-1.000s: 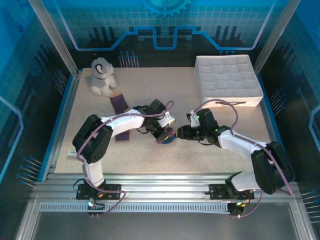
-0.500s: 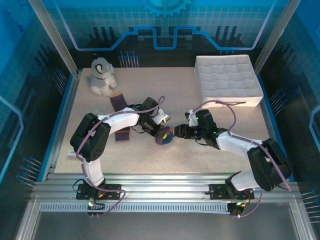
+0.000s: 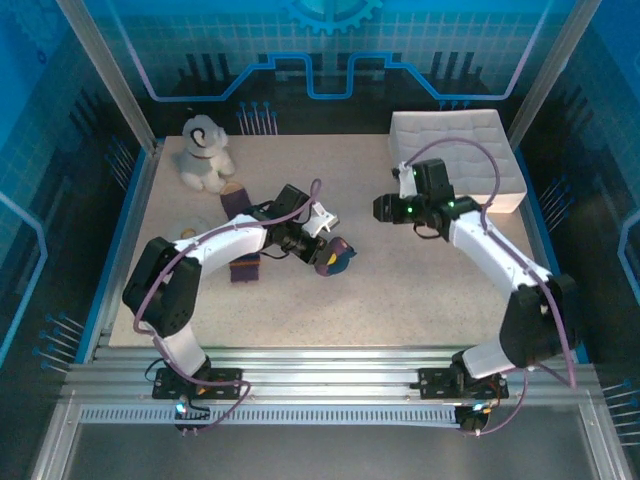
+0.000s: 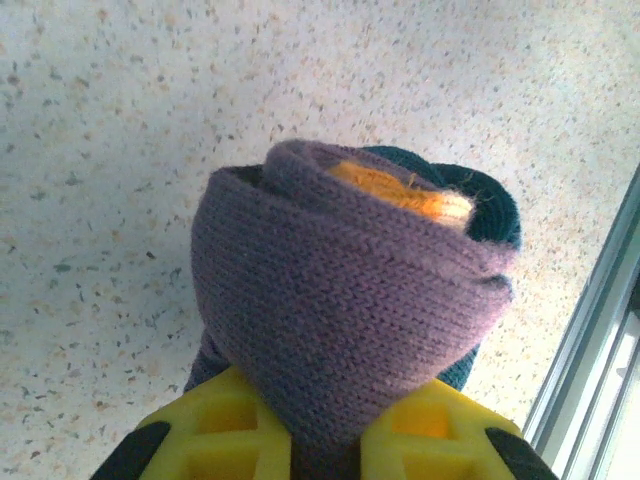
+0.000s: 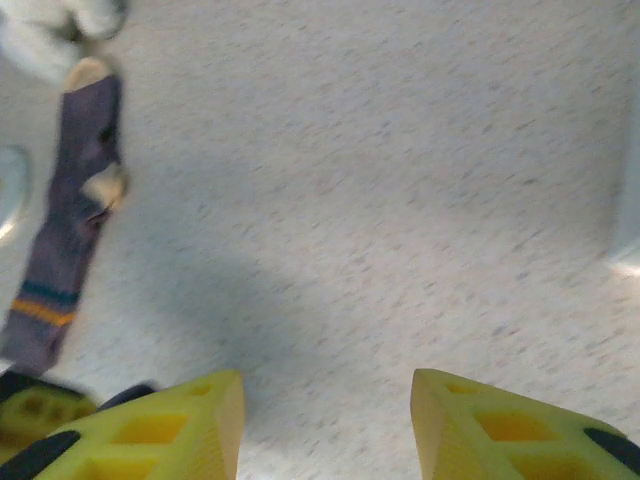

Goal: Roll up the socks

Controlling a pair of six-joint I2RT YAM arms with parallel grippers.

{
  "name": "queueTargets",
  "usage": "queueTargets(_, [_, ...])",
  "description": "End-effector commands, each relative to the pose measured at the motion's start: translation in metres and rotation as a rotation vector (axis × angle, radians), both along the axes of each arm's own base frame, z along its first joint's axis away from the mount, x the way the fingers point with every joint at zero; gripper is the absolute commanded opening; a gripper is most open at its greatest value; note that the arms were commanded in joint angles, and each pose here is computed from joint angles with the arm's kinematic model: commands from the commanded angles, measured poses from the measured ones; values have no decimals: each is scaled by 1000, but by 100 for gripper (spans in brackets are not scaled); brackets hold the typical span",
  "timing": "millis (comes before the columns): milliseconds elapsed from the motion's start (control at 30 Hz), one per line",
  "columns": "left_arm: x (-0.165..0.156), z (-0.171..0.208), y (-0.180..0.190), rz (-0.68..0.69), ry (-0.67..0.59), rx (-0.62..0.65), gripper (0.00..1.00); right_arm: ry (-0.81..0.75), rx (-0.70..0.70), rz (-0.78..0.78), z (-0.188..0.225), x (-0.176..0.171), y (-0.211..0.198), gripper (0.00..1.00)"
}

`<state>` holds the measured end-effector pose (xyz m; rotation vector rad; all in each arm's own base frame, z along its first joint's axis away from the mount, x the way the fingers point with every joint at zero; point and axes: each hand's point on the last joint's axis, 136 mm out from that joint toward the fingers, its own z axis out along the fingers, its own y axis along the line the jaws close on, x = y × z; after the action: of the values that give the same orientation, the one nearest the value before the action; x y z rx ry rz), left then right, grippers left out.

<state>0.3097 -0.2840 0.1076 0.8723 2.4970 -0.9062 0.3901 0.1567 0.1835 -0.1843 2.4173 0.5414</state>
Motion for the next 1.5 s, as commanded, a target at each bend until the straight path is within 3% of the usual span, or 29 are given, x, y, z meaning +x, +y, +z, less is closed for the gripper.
queueTargets(0, [8, 25, 1, 4, -105, -41, 0, 99, -143, -18, -18, 13, -33, 46])
queueTargets(267, [19, 50, -3, -7, -237, -76, 0, 130, -283, -87, -31, 75, -72, 47])
queueTargets(533, [27, 58, -7, -9, -286, -88, 0, 232, -290, -36, -77, 105, -67, 46])
queueTargets(667, [29, 59, -6, -6, -298, -82, 0, 290, -245, 17, -92, 95, -49, 37])
queueTargets(800, [30, 60, -4, 0, -311, -69, 0, 311, -192, 65, -93, 70, -22, 36])
queueTargets(1033, [24, 70, 7, 28, -353, -60, 0, 315, 36, 128, -72, 17, 41, 36])
queueTargets(1200, [15, 77, 24, 78, -354, -60, 0, 212, 156, 196, -31, -8, 84, 39])
queueTargets(1467, [8, 108, 46, 165, -303, -169, 0, -120, 255, 223, 62, -19, 56, 51])
